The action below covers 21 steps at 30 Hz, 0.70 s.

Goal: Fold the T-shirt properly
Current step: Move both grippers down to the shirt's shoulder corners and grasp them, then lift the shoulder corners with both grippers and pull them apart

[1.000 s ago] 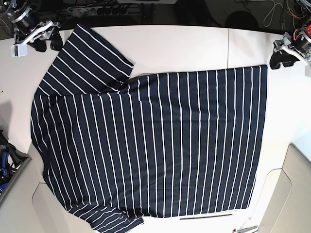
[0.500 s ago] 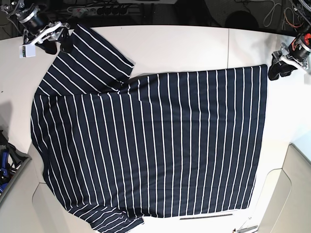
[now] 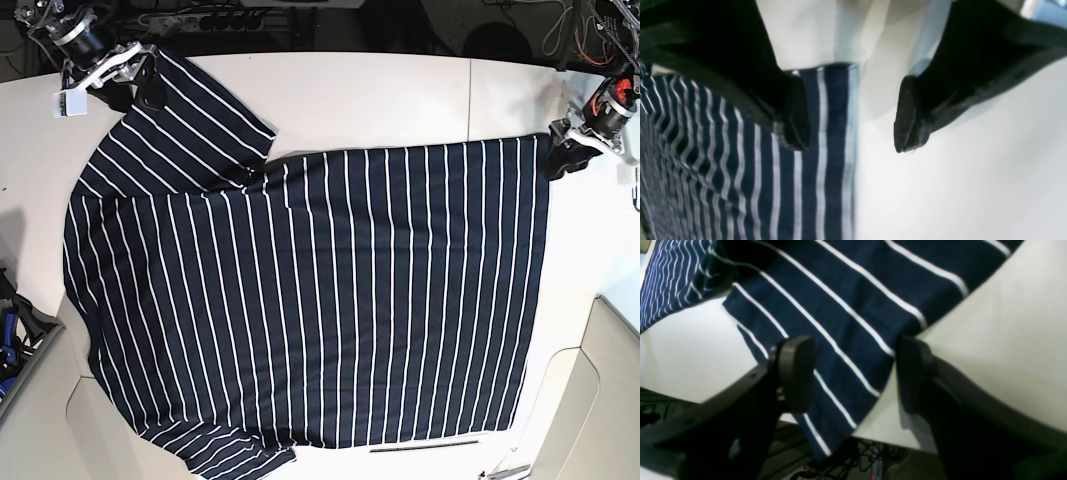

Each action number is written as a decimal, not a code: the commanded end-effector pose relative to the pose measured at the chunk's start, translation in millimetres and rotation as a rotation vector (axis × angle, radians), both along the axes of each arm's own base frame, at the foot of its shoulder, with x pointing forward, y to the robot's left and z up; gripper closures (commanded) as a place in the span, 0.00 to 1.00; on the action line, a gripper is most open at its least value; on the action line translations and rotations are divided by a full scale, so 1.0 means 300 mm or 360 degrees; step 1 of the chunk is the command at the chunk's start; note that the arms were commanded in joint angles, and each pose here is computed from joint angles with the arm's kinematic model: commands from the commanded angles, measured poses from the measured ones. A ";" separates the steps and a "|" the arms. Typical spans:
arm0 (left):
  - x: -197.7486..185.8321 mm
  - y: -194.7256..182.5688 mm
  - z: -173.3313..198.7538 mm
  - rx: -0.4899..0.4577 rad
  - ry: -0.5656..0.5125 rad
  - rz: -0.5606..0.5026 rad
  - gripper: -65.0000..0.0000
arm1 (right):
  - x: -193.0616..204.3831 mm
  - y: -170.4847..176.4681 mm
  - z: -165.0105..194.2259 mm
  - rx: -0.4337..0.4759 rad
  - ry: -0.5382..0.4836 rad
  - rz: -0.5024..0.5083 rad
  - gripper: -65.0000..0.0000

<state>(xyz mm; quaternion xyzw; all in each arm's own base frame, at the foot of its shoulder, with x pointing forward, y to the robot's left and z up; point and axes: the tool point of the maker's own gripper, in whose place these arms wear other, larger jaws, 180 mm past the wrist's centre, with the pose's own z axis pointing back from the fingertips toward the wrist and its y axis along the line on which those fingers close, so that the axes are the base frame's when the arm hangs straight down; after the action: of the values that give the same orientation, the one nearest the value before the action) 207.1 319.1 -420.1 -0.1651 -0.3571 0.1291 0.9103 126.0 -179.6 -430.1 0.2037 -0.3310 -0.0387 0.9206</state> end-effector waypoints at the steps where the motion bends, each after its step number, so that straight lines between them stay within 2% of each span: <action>1: -0.069 -0.014 -0.061 0.0037 0.0198 -0.0072 0.33 | -0.030 -0.002 -0.016 -0.0031 0.0068 0.0035 0.40; 9: -0.129 -0.044 -0.096 0.0022 0.0319 -0.0148 0.33 | -0.030 -0.003 -0.016 -0.0031 0.0068 0.0036 0.40; 14: -0.208 -0.062 -0.117 0.0005 0.0380 -0.0210 0.33 | -0.029 -0.003 -0.016 -0.0030 0.0067 0.0035 0.40; 21: -0.217 -0.081 -0.113 -0.0037 0.0357 -0.0235 0.33 | -0.026 0.012 -0.012 0.0016 0.0059 0.0010 0.40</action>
<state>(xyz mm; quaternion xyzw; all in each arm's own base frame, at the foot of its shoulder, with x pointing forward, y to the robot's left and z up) 180.1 294.1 -425.6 -0.2135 -0.3343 0.1006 0.9124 126.3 -176.8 -429.5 0.2100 -0.3327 -0.0470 0.9181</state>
